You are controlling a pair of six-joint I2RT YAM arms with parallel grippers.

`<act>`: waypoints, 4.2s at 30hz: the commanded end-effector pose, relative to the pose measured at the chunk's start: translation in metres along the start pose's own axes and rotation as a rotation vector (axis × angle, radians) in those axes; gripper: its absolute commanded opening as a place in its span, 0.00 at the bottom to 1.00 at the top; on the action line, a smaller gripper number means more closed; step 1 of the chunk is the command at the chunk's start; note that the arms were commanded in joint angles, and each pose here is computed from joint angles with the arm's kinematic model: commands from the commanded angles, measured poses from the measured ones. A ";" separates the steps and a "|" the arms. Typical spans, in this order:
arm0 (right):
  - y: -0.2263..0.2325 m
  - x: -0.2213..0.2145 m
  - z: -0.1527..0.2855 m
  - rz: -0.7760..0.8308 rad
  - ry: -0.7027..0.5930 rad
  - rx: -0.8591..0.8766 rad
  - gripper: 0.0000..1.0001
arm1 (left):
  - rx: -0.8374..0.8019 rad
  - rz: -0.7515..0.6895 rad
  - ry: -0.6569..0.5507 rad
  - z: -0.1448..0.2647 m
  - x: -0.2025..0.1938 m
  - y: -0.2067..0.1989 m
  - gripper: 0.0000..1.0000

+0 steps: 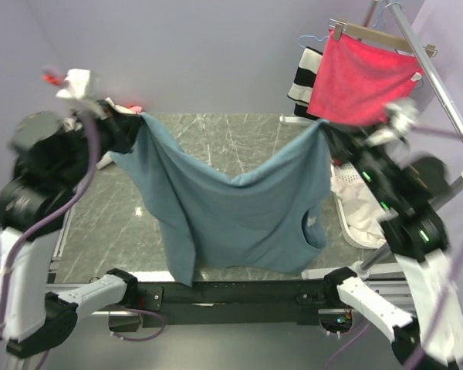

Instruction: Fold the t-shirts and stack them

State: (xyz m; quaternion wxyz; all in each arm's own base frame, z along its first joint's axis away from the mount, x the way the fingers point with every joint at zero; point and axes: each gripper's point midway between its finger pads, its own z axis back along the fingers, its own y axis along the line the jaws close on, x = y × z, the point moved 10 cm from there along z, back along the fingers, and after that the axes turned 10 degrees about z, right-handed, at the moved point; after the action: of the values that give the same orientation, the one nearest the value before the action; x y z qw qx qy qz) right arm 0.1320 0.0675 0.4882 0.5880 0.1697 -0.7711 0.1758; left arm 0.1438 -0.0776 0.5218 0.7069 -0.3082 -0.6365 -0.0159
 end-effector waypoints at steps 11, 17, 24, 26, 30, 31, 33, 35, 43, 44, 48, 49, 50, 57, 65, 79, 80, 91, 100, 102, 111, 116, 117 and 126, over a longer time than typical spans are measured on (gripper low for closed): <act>-0.050 -0.242 -0.175 -0.094 0.692 -0.385 0.00 | 0.732 0.002 0.510 -0.231 -0.200 0.183 0.01; -0.081 -0.288 -0.216 -0.117 0.765 -0.490 0.00 | 0.864 -0.124 0.476 -0.298 -0.201 0.226 0.01; -0.109 -0.317 -0.226 -0.083 0.767 -0.642 0.00 | 0.953 -0.242 0.415 -0.315 -0.210 0.276 0.03; -0.112 -0.321 -0.232 -0.089 0.763 -0.614 0.00 | 0.924 -0.241 0.451 -0.321 -0.220 0.285 0.08; -0.113 -0.326 -0.247 -0.096 0.774 -0.536 0.00 | 0.919 -0.243 0.494 -0.330 -0.232 0.293 0.50; -0.112 -0.331 -0.251 -0.097 0.780 -0.518 0.00 | 0.925 -0.234 0.497 -0.330 -0.234 0.293 0.57; -0.110 -0.336 -0.252 -0.107 0.812 -0.487 0.06 | 0.935 -0.217 0.507 -0.326 -0.236 0.292 0.64; -0.108 -0.339 -0.252 -0.119 0.826 -0.457 0.24 | 0.917 -0.181 0.456 -0.319 -0.218 0.279 0.69; -0.100 -0.316 -0.206 -0.121 0.858 -0.553 0.52 | 0.713 -0.007 0.556 -0.268 -0.224 0.225 0.86; -0.097 -0.317 -0.198 -0.126 0.891 -0.552 0.53 | 0.697 0.012 0.586 -0.258 -0.231 0.218 0.86; -0.077 -0.324 -0.168 -0.198 0.993 -0.424 0.54 | 0.509 0.108 0.685 -0.242 -0.262 0.183 0.85; -0.070 -0.327 -0.164 -0.239 1.014 -0.360 0.54 | 0.470 0.141 0.684 -0.242 -0.267 0.177 0.85; -0.064 -0.330 -0.157 -0.258 1.050 -0.336 0.54 | 0.428 0.172 0.731 -0.235 -0.279 0.169 0.85; -0.006 -0.353 -0.115 -0.471 1.108 0.059 0.53 | 0.385 0.272 0.830 -0.212 -0.326 0.158 0.81; 0.025 -0.385 -0.112 -0.565 1.197 0.141 0.52 | 0.390 0.304 0.848 -0.215 -0.342 0.163 0.80; 0.016 -0.423 -0.029 -0.438 1.511 -0.381 0.51 | 0.725 0.242 1.001 -0.141 -0.383 0.188 0.79; 0.017 -0.423 -0.026 -0.439 1.511 -0.397 0.51 | 0.747 0.233 1.008 -0.138 -0.384 0.189 0.79; 0.018 -0.398 0.002 -0.405 1.481 -0.606 0.54 | 0.778 0.250 1.061 -0.098 -0.387 0.164 0.79; 0.015 -0.386 -0.015 -0.382 1.426 -0.560 0.54 | 0.782 0.175 0.986 -0.128 -0.392 0.148 0.41; 0.014 -0.383 -0.017 -0.377 1.414 -0.547 0.54 | 0.793 0.155 0.972 -0.132 -0.395 0.146 0.36; 0.031 -0.354 -0.036 -0.334 1.314 -0.354 0.49 | 0.821 0.082 0.942 -0.141 -0.391 0.136 0.11; 0.050 -0.345 -0.048 -0.386 1.243 -0.147 0.47 | 0.818 0.060 0.915 -0.140 -0.375 0.131 0.10; 0.055 -0.347 -0.048 -0.421 1.248 -0.096 0.46 | 0.817 0.057 0.910 -0.140 -0.373 0.131 0.06; 0.064 -0.398 -0.040 -0.475 1.446 -0.095 0.38 | 0.797 0.032 0.879 -0.141 -0.348 0.122 0.01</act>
State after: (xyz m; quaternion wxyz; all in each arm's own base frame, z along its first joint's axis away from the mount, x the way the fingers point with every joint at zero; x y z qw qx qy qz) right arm 0.2330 0.1601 0.1231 0.9710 0.1445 -0.1726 0.0802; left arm 0.2499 -0.1706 0.1204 0.9738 0.0171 -0.1971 0.1122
